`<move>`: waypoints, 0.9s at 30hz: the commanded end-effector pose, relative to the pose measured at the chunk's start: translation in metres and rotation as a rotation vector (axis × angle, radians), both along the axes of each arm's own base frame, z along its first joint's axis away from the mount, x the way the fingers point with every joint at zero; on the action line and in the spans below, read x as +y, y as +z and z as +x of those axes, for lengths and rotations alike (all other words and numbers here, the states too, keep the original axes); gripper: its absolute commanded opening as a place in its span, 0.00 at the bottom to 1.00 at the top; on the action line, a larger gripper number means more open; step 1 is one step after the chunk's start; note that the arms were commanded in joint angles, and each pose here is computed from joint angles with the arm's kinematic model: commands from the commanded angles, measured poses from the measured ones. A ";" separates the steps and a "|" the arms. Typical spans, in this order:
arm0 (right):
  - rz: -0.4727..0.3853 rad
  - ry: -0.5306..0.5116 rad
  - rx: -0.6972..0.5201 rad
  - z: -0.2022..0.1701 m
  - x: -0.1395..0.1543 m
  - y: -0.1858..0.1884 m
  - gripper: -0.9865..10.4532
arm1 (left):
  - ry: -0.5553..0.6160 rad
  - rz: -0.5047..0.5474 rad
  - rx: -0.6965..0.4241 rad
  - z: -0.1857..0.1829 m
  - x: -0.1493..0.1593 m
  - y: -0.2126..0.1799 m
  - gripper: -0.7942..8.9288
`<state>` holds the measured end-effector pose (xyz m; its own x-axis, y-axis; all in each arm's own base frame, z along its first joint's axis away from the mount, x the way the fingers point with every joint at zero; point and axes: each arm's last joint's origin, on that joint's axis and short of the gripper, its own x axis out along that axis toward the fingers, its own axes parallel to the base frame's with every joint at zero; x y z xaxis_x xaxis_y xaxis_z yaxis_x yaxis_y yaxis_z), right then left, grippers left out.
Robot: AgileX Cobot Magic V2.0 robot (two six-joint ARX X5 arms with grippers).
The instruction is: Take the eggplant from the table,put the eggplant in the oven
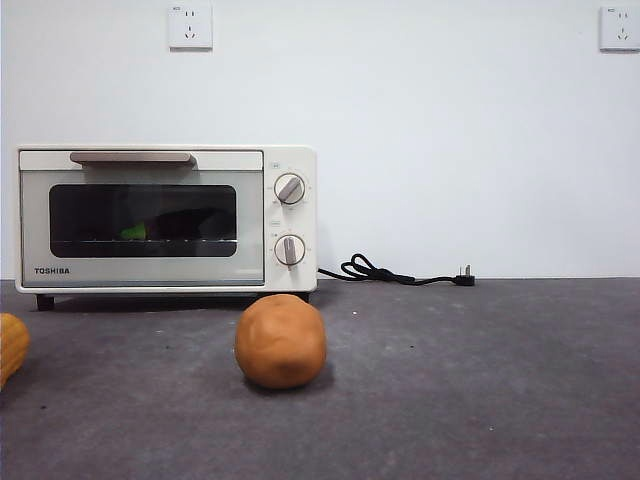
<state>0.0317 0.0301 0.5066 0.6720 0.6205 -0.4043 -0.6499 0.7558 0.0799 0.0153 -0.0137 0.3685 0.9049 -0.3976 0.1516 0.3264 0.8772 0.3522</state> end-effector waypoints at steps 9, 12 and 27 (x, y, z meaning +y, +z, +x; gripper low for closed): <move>-0.025 -0.018 0.016 0.001 0.000 -0.003 0.09 | -0.013 -0.060 0.234 0.049 0.008 -0.113 0.08; -0.026 -0.021 0.014 0.001 0.000 -0.003 0.09 | 0.028 -0.069 0.289 0.056 0.009 -0.132 0.08; -0.026 -0.021 0.014 0.001 0.000 -0.003 0.09 | 0.201 -0.178 0.370 0.070 0.014 -0.185 0.08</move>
<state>0.0321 0.0296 0.5066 0.6869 0.6042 -0.4039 -0.6349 0.7693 0.0710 0.0839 0.0000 0.1864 0.9671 -0.2065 -0.1487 0.2248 0.9672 0.1184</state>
